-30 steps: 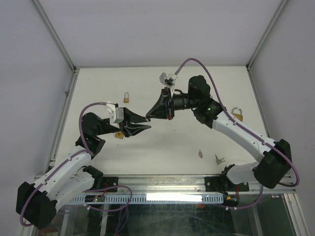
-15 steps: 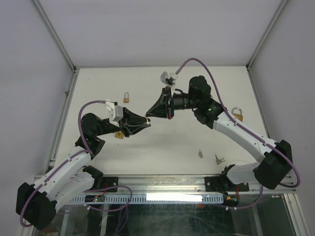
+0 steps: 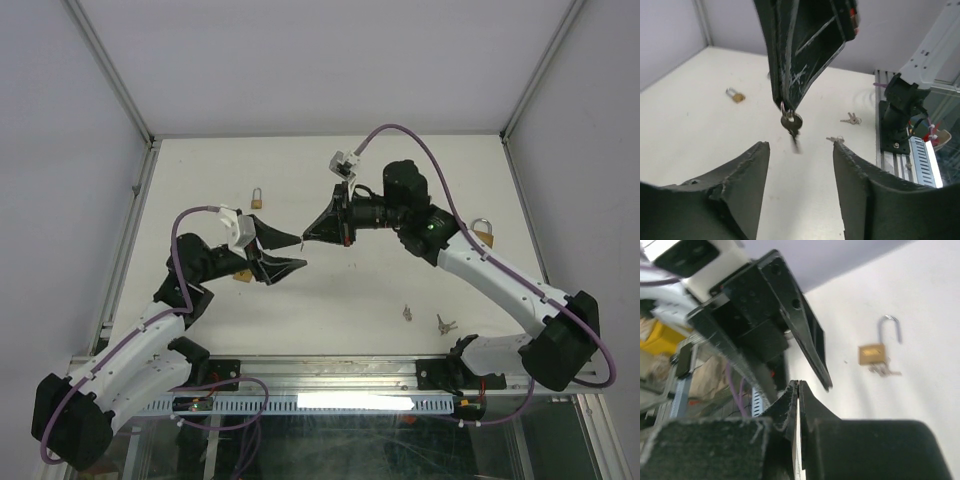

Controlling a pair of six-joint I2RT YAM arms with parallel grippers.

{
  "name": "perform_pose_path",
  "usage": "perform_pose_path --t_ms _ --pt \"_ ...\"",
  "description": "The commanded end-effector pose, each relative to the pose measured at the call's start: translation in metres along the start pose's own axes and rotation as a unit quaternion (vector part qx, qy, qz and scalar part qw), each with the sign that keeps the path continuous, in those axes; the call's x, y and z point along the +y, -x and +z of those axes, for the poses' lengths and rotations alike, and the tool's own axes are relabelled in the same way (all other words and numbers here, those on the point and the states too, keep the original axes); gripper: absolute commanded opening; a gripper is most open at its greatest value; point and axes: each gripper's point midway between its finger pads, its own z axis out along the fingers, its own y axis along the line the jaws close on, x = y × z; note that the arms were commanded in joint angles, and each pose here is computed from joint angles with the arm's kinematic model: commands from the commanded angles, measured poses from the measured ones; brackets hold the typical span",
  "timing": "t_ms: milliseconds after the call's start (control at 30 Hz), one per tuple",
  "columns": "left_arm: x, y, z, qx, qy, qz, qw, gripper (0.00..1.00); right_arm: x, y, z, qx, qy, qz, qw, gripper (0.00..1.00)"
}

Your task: Unlock with the key

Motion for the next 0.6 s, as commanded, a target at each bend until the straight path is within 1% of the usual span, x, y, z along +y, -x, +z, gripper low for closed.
perform_pose_path --t_ms 0,67,133,233,333,433,567 --pt "0.041 -0.043 -0.017 0.036 0.157 -0.092 0.983 0.57 -0.052 -0.023 -0.026 0.024 -0.198 0.071 0.977 0.00" --pt "0.058 -0.063 -0.030 0.045 0.221 -0.136 0.965 0.57 -0.078 -0.046 -0.037 0.031 -0.281 0.136 0.950 0.00" --pt "0.065 -0.076 -0.038 0.042 0.251 -0.159 0.954 0.54 -0.093 -0.062 -0.035 0.018 -0.309 0.184 0.933 0.00" --pt "0.061 -0.091 -0.042 0.037 0.258 -0.201 0.944 0.57 -0.110 -0.089 -0.024 -0.003 -0.318 0.252 0.914 0.00" --pt "0.059 -0.101 -0.045 0.034 0.268 -0.234 0.934 0.64 -0.127 -0.116 -0.012 -0.010 -0.321 0.305 0.896 0.00" --pt "0.060 -0.111 -0.051 0.029 0.283 -0.242 0.928 0.68 -0.138 -0.140 0.005 -0.016 -0.308 0.357 0.882 0.00" --pt "0.060 -0.120 -0.057 0.023 0.295 -0.248 0.923 0.70 -0.148 -0.169 0.024 0.009 -0.285 0.404 0.870 0.00"
